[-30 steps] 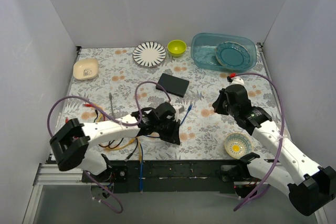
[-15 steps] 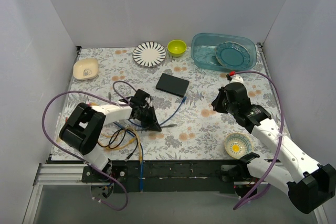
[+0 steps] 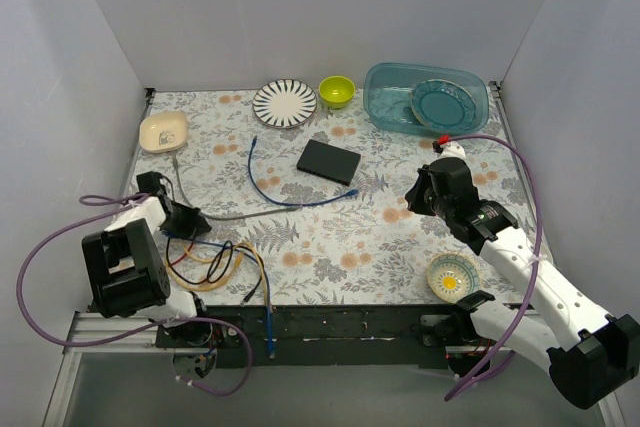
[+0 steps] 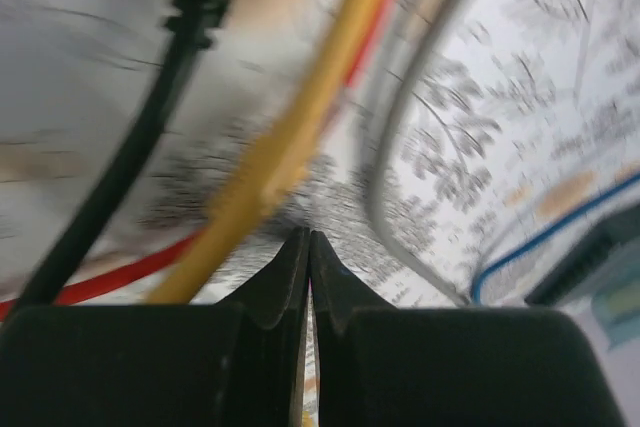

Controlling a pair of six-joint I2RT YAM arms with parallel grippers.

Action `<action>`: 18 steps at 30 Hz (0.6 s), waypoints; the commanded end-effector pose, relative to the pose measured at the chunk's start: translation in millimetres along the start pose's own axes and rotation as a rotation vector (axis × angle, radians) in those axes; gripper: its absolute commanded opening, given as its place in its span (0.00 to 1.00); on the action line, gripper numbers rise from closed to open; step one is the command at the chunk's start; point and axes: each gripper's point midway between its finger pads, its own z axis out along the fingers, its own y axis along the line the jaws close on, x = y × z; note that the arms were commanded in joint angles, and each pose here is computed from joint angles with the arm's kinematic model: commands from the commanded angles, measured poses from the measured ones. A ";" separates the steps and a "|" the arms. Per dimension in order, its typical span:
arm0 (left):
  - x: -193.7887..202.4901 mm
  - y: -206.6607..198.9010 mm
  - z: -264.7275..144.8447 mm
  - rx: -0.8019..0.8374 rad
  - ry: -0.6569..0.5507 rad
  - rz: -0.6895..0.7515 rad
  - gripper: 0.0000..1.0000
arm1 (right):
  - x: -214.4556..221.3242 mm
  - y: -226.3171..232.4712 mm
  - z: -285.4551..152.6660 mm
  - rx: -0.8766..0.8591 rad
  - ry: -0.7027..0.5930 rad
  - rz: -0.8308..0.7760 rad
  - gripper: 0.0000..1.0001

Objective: Pull the plug from the switch port

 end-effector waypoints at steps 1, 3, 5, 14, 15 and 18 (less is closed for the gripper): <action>-35.5 42.2 -24.6 -0.213 -0.160 -0.089 0.00 | -15.8 3.3 -3.9 -0.009 -0.054 -0.021 0.01; -33.3 10.7 -38.3 -0.060 -0.155 -0.044 0.00 | -16.2 3.4 -3.5 -0.009 -0.054 -0.027 0.01; -26.3 -30.4 -56.9 0.115 -0.169 0.054 0.00 | -16.7 4.1 -3.0 -0.010 -0.055 -0.033 0.01; 52.8 -171.4 -109.0 0.404 -0.189 0.440 0.64 | -8.6 16.0 5.6 -0.050 -0.010 -0.048 0.01; 67.3 -178.0 -102.3 0.439 -0.144 0.457 0.66 | -8.8 17.0 7.0 -0.049 -0.007 -0.049 0.01; 112.5 -196.5 -85.6 0.562 -0.075 0.512 0.61 | -7.8 18.0 8.1 -0.048 0.004 -0.056 0.01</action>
